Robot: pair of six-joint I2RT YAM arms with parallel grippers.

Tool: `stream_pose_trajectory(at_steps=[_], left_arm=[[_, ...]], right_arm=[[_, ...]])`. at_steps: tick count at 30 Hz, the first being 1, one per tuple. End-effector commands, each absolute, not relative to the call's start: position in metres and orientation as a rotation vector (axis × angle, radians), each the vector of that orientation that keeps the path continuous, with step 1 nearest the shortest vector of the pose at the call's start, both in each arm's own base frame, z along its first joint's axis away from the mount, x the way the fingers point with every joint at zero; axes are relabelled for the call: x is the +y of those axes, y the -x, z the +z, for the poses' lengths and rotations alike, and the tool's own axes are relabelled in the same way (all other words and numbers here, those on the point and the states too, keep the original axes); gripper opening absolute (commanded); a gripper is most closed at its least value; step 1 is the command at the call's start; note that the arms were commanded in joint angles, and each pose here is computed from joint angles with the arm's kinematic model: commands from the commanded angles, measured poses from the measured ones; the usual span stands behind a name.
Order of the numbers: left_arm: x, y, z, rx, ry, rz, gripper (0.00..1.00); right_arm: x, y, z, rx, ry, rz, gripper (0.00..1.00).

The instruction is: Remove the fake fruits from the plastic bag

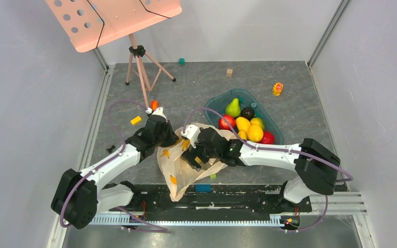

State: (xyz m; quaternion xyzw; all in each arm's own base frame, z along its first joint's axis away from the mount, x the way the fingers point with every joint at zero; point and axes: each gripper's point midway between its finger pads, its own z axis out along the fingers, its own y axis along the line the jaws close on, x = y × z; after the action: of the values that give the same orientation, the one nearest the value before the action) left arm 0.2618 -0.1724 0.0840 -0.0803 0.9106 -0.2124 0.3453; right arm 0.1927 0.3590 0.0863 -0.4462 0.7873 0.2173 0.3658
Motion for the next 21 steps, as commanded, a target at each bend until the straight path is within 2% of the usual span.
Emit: stream_pose_trajectory(at_steps=[1, 16, 21], left_arm=[[-0.177, -0.265, 0.085, 2.341, 0.174, -0.573, 0.02], [-0.176, -0.263, 0.076, 2.361, 0.166, -0.561, 0.02], [-0.175, -0.262, 0.073, 2.366, 0.166, -0.556, 0.02]], right_arm=[[0.382, -0.211, 0.106, 1.934, 1.127, 0.591, 0.97], [0.383, -0.212, 0.062, 2.022, 1.181, 0.57, 0.98], [0.383, -0.21, 0.06, 2.027, 1.191, 0.58, 0.87]])
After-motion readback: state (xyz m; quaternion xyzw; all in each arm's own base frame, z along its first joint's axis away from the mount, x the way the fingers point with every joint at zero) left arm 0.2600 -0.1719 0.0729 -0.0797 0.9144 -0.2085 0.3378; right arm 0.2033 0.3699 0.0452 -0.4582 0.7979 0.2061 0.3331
